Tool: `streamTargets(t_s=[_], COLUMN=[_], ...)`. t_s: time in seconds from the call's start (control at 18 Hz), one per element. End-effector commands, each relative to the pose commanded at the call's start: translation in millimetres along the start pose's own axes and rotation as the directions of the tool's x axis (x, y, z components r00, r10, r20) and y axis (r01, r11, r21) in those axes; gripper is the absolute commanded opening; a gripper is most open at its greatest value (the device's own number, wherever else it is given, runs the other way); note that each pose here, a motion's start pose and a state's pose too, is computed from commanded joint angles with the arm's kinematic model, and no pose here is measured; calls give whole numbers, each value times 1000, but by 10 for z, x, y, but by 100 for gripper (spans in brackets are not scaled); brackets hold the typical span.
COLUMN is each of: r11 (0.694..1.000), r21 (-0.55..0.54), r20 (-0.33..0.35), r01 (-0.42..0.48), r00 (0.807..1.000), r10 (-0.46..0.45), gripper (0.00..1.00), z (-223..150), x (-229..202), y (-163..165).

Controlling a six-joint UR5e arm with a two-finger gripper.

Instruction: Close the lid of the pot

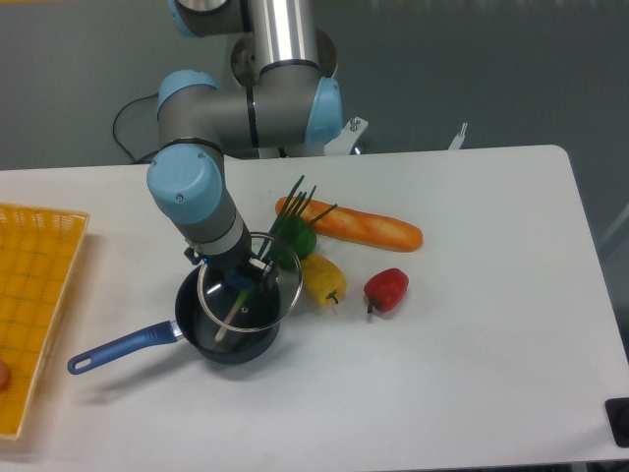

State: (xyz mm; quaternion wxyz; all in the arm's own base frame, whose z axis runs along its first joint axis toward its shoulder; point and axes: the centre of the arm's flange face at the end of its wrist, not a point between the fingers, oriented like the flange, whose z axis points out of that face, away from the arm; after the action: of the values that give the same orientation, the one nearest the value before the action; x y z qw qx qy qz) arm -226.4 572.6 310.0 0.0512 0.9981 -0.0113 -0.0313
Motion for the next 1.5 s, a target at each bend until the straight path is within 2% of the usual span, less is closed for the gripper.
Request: streamTargets(t_s=[0.56,1.5], r11=[1000,1000], r21=[3,1], r20=[2,6], r01=[29,28], r00=[1000,1000], r10=[-29,-28], gripper=[45,45], z=[11,65], x=[-11,199], y=[-102,-276])
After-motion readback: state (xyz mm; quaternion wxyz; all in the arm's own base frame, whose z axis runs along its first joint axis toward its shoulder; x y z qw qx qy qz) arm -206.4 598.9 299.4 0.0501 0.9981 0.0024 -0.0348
